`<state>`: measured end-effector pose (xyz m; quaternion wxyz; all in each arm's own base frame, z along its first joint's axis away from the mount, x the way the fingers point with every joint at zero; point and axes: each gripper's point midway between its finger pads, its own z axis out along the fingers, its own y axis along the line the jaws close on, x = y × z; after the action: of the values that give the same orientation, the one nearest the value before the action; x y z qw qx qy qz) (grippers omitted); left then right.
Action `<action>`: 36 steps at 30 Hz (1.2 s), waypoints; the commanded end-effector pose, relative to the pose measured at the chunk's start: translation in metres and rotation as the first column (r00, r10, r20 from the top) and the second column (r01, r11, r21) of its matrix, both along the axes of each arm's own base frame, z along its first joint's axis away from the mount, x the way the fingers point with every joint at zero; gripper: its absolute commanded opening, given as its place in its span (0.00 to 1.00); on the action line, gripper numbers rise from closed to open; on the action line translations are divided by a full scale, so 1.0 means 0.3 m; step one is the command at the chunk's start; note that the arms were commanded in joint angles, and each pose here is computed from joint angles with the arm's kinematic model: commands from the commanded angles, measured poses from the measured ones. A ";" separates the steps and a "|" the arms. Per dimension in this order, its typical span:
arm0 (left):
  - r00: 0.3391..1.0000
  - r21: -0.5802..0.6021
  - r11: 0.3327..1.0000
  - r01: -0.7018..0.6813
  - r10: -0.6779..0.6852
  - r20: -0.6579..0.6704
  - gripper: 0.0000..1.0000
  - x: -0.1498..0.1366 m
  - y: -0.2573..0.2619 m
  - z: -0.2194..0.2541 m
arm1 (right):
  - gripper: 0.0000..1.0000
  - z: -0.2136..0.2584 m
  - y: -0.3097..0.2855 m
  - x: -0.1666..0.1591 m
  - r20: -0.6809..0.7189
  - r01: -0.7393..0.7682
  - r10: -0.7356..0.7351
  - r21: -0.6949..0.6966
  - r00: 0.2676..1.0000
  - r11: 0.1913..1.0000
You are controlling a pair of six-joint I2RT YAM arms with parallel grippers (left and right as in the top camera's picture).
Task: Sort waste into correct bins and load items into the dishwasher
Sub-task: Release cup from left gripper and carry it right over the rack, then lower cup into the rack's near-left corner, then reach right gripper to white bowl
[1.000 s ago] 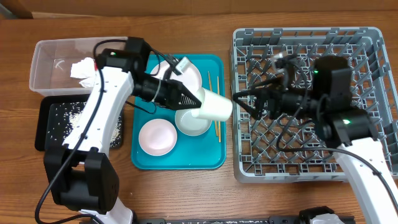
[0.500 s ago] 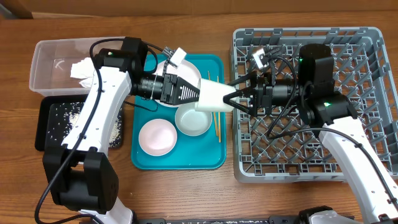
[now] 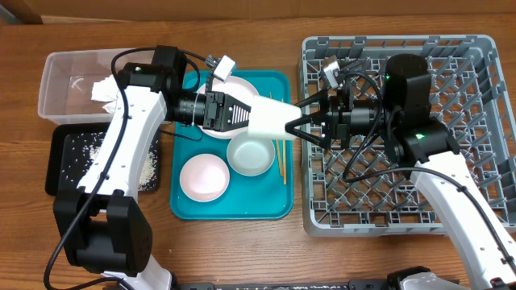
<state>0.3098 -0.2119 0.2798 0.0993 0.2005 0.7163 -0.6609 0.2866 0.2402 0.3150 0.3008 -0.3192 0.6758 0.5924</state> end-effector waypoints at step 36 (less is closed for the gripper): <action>0.941 0.565 0.756 -0.332 0.225 0.251 0.67 0.282 0.189 -0.281 | 0.58 -0.280 -0.376 -0.008 -0.173 0.522 -0.783 -0.657 0.598 0.544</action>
<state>0.3689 -0.1845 0.2243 0.1854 0.2284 0.8234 -0.4853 0.2866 0.1489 0.2194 0.1851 0.0098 0.9081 0.3754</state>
